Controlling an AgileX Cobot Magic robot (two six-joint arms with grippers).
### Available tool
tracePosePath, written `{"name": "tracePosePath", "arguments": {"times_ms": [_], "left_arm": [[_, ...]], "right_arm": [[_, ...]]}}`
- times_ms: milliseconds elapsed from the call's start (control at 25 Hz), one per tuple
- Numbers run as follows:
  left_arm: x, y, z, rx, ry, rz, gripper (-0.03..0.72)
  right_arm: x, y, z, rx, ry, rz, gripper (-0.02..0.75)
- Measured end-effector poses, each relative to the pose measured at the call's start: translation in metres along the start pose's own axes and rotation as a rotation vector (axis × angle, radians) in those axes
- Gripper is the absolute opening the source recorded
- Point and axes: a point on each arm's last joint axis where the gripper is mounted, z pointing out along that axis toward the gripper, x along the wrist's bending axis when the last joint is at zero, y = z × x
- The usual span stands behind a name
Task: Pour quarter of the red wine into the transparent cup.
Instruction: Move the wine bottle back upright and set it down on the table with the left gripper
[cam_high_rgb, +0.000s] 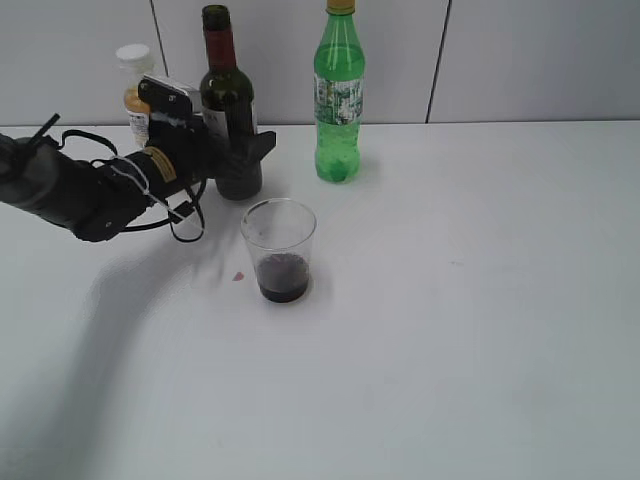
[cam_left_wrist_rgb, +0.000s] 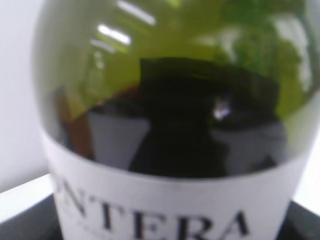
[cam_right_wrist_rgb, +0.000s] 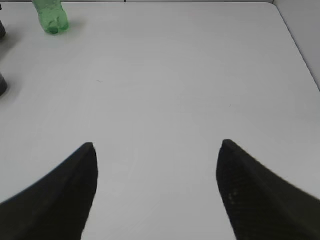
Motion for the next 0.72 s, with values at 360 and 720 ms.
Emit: {"name": "tracePosePath", "arguments": {"times_ms": [360, 720], "left_arm": [[0.0006, -0.0053, 0.0019, 0.007, 0.0, -0.001, 0.551], [-0.0038, -0.0094, 0.0027, 0.013, -0.037, 0.018, 0.551]], "right_arm": [[0.0, 0.0, 0.0, 0.0, 0.0, 0.0, 0.593], [0.0, 0.0, 0.0, 0.0, 0.0, 0.0, 0.593]]}}
